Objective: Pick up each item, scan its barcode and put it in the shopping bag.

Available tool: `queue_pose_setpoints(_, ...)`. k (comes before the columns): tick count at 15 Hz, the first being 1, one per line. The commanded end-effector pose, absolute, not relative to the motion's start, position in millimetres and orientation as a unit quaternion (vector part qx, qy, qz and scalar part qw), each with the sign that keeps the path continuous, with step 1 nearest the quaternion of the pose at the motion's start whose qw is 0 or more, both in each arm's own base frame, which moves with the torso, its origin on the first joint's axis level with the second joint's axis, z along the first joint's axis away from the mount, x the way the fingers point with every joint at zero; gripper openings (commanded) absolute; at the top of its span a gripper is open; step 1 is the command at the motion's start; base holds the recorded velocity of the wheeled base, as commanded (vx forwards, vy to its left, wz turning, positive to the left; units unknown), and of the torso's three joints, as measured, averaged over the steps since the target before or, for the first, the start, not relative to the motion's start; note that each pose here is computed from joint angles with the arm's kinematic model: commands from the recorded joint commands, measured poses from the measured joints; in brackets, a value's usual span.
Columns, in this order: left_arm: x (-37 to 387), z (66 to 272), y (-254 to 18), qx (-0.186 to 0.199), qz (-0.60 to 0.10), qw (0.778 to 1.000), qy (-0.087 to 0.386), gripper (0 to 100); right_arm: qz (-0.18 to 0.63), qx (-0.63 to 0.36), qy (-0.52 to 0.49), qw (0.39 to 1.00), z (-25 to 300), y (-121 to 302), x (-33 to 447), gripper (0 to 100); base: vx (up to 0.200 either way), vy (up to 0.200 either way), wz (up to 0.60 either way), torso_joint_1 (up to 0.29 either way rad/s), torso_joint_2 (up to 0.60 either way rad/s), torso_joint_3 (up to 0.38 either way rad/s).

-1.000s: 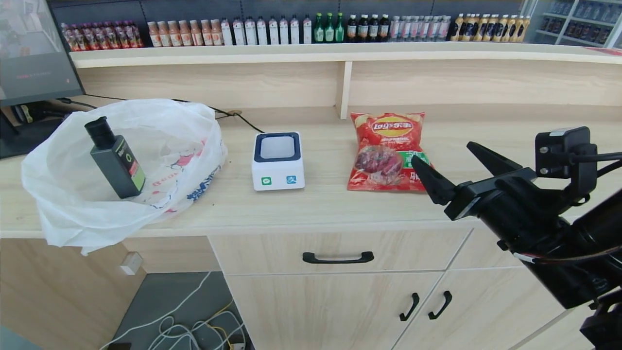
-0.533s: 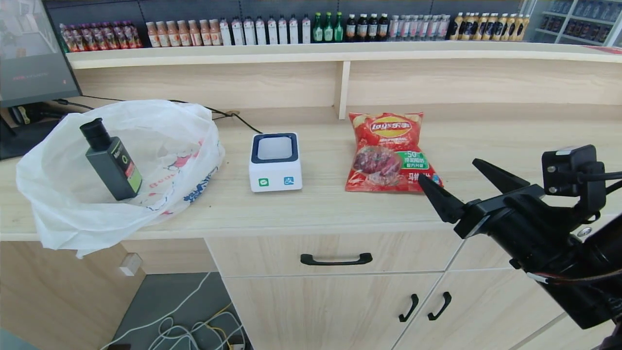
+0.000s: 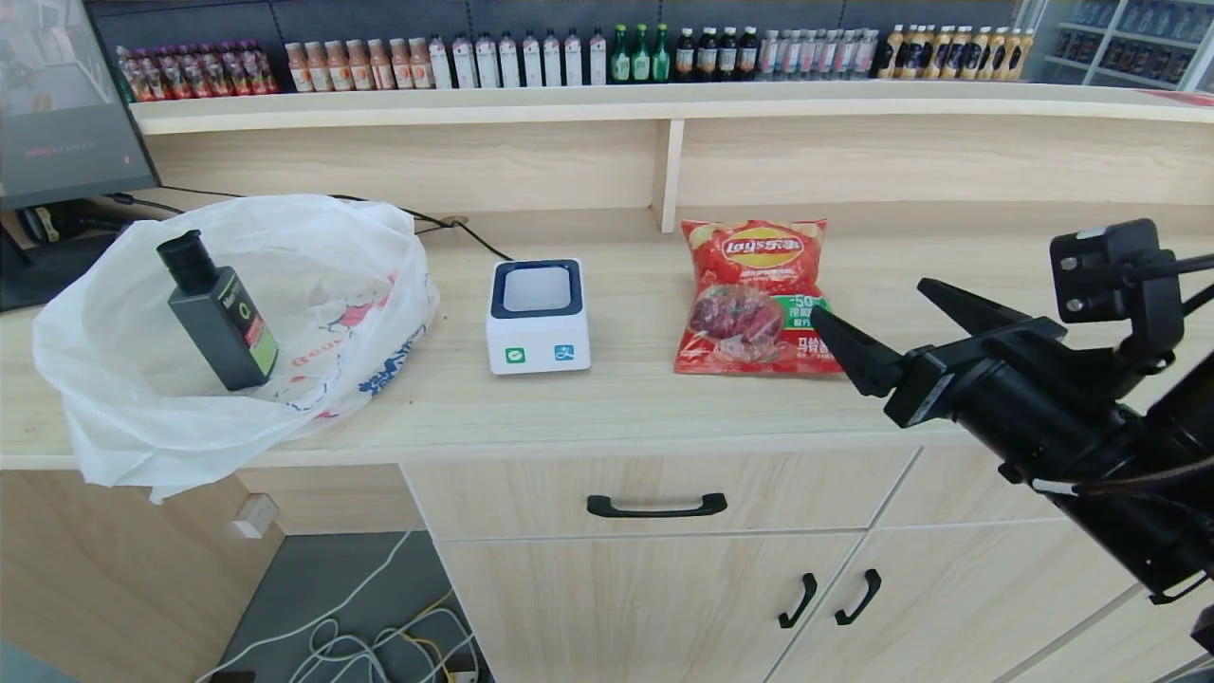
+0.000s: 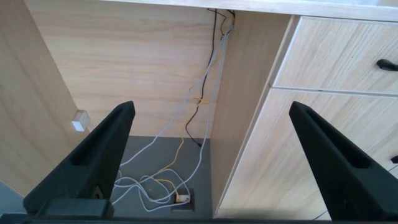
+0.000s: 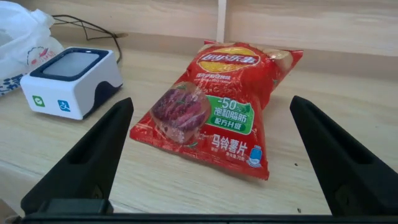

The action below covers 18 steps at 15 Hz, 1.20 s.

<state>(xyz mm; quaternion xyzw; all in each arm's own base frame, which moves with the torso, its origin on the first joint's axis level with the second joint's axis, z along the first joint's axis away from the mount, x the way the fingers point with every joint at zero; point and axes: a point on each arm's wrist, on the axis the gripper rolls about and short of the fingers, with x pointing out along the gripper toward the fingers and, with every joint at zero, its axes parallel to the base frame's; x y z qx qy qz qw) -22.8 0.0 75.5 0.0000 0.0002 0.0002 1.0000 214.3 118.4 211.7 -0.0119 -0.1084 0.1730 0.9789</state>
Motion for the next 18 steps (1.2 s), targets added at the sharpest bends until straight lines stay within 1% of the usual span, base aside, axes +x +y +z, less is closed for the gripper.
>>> queue_pose_setpoints(1,-22.8,75.5,0.0,0.0,0.0,1.0,0.0,100,0.177,-0.001,-0.128,0.976,242.4,117.8,209.0,100,0.0,0.0,0.0,0.0,0.0,0.0)
queue_pose_setpoints(3,-22.8,75.5,0.0,0.0,0.001,1.0,0.0,100,0.195,-0.002,-0.092,0.976,251.1,121.1,203.7,100,0.0,0.0,0.0,0.0,0.0,0.0)
queue_pose_setpoints(5,-22.8,75.5,0.0,0.0,0.001,1.0,0.0,100,0.202,0.012,-0.096,0.975,272.7,128.0,208.4,100,0.0,0.0,0.0,0.0,0.0,0.0)
queue_pose_setpoints(7,-22.8,75.5,0.0,0.0,0.0,1.0,0.0,100,0.223,0.023,-0.072,0.972,289.5,138.3,205.0,100,0.0,0.0,0.0,0.0,0.0,0.0)
queue_pose_setpoints(9,-22.8,75.5,0.0,0.0,0.0,1.0,0.0,100,0.241,0.043,-0.059,0.968,299.8,146.4,204.3,100,0.0,0.0,0.0,0.0,0.0,0.0)
queue_pose_setpoints(10,-22.8,75.5,0.0,0.0,0.0,1.0,0.0,100,0.274,0.081,-0.053,0.957,304.1,166.5,202.6,100,0.0,0.0,0.0,0.0,0.0,0.0)
queue_pose_setpoints(11,-22.8,75.5,0.0,0.0,0.001,1.0,0.0,100,0.282,0.122,-0.046,0.951,307.7,179.0,205.0,100,0.0,0.0,0.0,0.0,0.0,0.0)
queue_pose_setpoints(12,-22.8,75.5,0.0,0.0,0.0,1.0,0.0,100,0.269,0.143,-0.046,0.952,311.3,185.9,207.2,100,0.0,0.0,0.0,0.0,0.0,0.0)
queue_pose_setpoints(14,-22.8,75.5,0.0,0.0,0.001,1.0,0.0,100,0.245,0.154,-0.057,0.956,320.3,204.4,226.8,100,0.0,0.0,0.0,0.0,0.0,0.0)
queue_pose_setpoints(16,-22.8,75.5,0.0,0.0,0.001,1.0,0.0,100,0.223,0.129,-0.05,0.965,337.2,208.6,251.1,100,0.0,0.0,0.0,0.0,0.0,0.0)
queue_pose_setpoints(18,-22.8,75.5,0.0,0.0,0.0,1.0,0.0,100,0.215,0.103,0.001,0.971,350.3,204.1,255.4,100,0.0,0.0,0.0,0.0,0.0,0.0)
